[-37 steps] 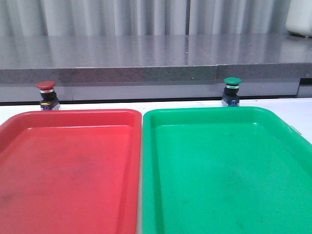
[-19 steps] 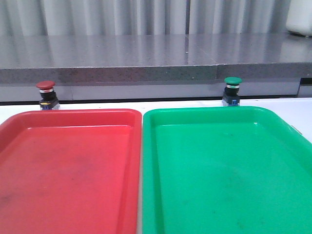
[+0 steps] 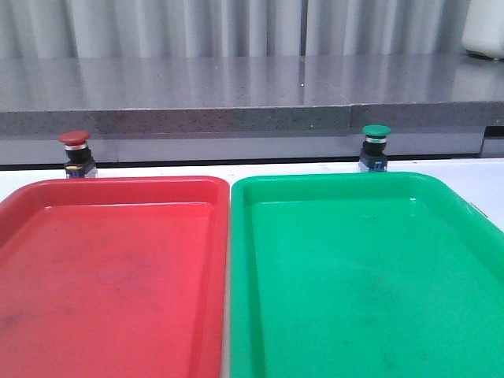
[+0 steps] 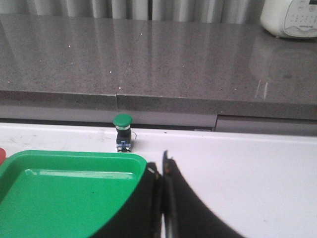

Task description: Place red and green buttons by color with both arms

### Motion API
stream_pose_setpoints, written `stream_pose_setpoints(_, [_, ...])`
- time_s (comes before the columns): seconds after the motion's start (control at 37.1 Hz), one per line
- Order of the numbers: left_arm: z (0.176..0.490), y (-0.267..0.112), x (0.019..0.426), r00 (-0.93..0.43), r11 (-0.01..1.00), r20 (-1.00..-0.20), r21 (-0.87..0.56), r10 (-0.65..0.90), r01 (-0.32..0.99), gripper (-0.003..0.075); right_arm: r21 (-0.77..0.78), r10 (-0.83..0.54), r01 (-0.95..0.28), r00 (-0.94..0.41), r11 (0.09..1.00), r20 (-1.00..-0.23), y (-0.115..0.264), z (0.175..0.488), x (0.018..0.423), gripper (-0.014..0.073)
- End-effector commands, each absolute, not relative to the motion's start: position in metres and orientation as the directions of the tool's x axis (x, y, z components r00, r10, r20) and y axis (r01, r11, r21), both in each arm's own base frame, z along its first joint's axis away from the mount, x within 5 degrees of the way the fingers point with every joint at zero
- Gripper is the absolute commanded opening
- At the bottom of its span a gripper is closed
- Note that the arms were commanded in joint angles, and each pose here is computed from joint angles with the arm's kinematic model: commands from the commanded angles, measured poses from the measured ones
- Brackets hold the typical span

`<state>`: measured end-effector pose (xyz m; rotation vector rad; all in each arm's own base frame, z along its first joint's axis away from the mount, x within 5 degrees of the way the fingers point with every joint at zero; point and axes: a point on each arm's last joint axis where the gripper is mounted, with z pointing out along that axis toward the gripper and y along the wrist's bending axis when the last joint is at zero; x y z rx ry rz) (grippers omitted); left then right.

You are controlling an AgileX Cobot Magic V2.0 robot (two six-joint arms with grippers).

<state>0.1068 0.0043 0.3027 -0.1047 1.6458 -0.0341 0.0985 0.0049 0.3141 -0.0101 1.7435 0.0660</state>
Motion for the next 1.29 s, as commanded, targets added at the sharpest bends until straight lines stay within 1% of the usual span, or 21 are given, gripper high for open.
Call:
stream_pose_setpoints(0.0, [0.324, 0.004, 0.108, 0.044, 0.995, -0.995, -0.096, -0.094, -0.031, -0.0008, 0.038, 0.034, -0.041, -0.095, 0.998, -0.995, 0.004, 0.330, 0.103, -0.0078])
stream_pose_setpoints(0.05, [0.324, 0.004, 0.108, 0.044, 0.995, -0.995, -0.096, -0.094, -0.031, 0.0045, 0.038, 0.034, -0.041, -0.096, 0.998, -0.995, 0.004, 0.330, 0.103, -0.0001])
stream_pose_setpoints(0.08, [0.324, 0.004, 0.108, 0.044, 0.995, -0.995, -0.096, -0.094, -0.031, 0.0078, 0.038, 0.034, -0.041, -0.094, 0.998, -0.995, 0.004, 0.330, 0.103, 0.0054])
stream_pose_setpoints(0.11, [0.324, 0.004, 0.108, 0.044, 0.995, -0.995, -0.096, -0.094, -0.031, 0.0130, 0.038, 0.034, -0.041, -0.094, 0.998, -0.995, 0.004, 0.330, 0.103, 0.0102])
stream_pose_setpoints(0.16, [0.323, 0.004, 0.108, 0.043, 0.995, -0.995, -0.096, -0.094, -0.031, 0.0240, 0.038, 0.034, -0.041, -0.094, 0.998, -0.995, 0.004, 0.330, 0.103, 0.0248])
stream_pose_setpoints(0.19, [0.323, 0.004, 0.108, 0.043, 0.995, -0.995, -0.096, -0.094, -0.031, 0.0312, 0.038, 0.034, -0.041, -0.094, 0.998, -0.995, 0.004, 0.330, 0.103, 0.0307])
stream_pose_setpoints(0.24, [0.323, 0.004, 0.108, 0.043, 0.995, -0.995, -0.096, -0.094, -0.031, 0.0463, 0.038, 0.034, -0.041, -0.094, 0.998, -0.995, 0.004, 0.330, 0.103, 0.0451])
stream_pose_setpoints(0.27, [0.323, 0.004, 0.108, 0.043, 0.995, -0.995, -0.096, -0.094, -0.031, 0.0514, 0.038, 0.034, -0.041, -0.094, 0.998, -0.995, 0.004, 0.330, 0.103, 0.0511])
stream_pose_setpoints(0.32, [0.323, 0.004, 0.108, 0.043, 0.995, -0.995, -0.096, -0.094, -0.031, 0.0622, 0.038, 0.034, -0.041, -0.094, 0.998, -0.995, 0.004, 0.330, 0.103, 0.0591])
stream_pose_setpoints(0.35, [0.323, 0.004, 0.108, 0.043, 0.995, -0.995, -0.096, -0.094, -0.031, 0.0659, 0.038, 0.034, -0.041, -0.094, 0.998, -0.995, 0.004, 0.330, 0.103, 0.0624])
stream_pose_setpoints(0.38, [0.323, 0.004, 0.108, 0.043, 0.995, -0.995, -0.096, -0.094, -0.031, 0.0678, 0.038, 0.034, -0.041, -0.094, 0.998, -0.995, 0.004, 0.330, 0.103, 0.0623])
stream_pose_setpoints(0.43, [0.323, 0.004, 0.108, 0.043, 0.995, -0.995, -0.096, -0.094, -0.031, 0.0696, 0.038, 0.034, -0.041, -0.093, 0.998, -0.995, 0.004, 0.330, 0.103, 0.0608])
stream_pose_setpoints(0.54, [0.323, 0.004, 0.108, 0.043, 0.995, -0.994, -0.098, -0.096, -0.031, 0.0691, 0.037, 0.033, -0.041, -0.095, 0.998, -0.995, 0.004, 0.330, 0.103, 0.0604])
stream_pose_setpoints(0.62, [0.325, 0.004, 0.109, 0.068, 0.991, -0.989, -0.132, -0.130, -0.026, 0.0691, 0.037, 0.033, -0.041, -0.097, 0.998, -0.995, 0.004, 0.330, 0.103, 0.0604])
stream_pose_setpoints(0.75, [0.328, 0.003, 0.120, 0.099, 0.991, -0.986, -0.136, -0.135, -0.011, 0.0691, 0.037, 0.033, -0.041, -0.096, 0.998, -0.995, 0.004, 0.330, 0.103, 0.0604])
stream_pose_setpoints(0.92, [0.330, -0.007, 0.157, -0.004, 0.990, -0.991, -0.135, -0.135, 0.043, 0.0691, 0.037, 0.033, -0.041, -0.096, 0.998, -0.995, 0.004, 0.330, 0.103, 0.0604])
stream_pose_setpoints(1.05, [0.330, -0.025, 0.199, -0.132, 0.988, -0.988, -0.101, -0.086, 0.113, 0.0691, 0.037, 0.033, -0.041, -0.096, 0.998, -0.995, 0.004, 0.330, 0.103, 0.0604])
stream_pose_setpoints(1.13, [0.330, -0.034, 0.227, -0.210, 0.987, -0.975, -0.100, -0.072, 0.127, 0.0691, 0.037, 0.033, -0.041, -0.096, 0.998, -0.995, 0.004, 0.330, 0.103, 0.0604])
stream_pose_setpoints(1.27, [0.329, -0.041, 0.270, -0.349, 0.989, -0.936, -0.093, -0.049, 0.113, 0.0691, 0.037, 0.033, -0.041, -0.096, 0.998, -0.995, 0.004, 0.330, 0.103, 0.0604])
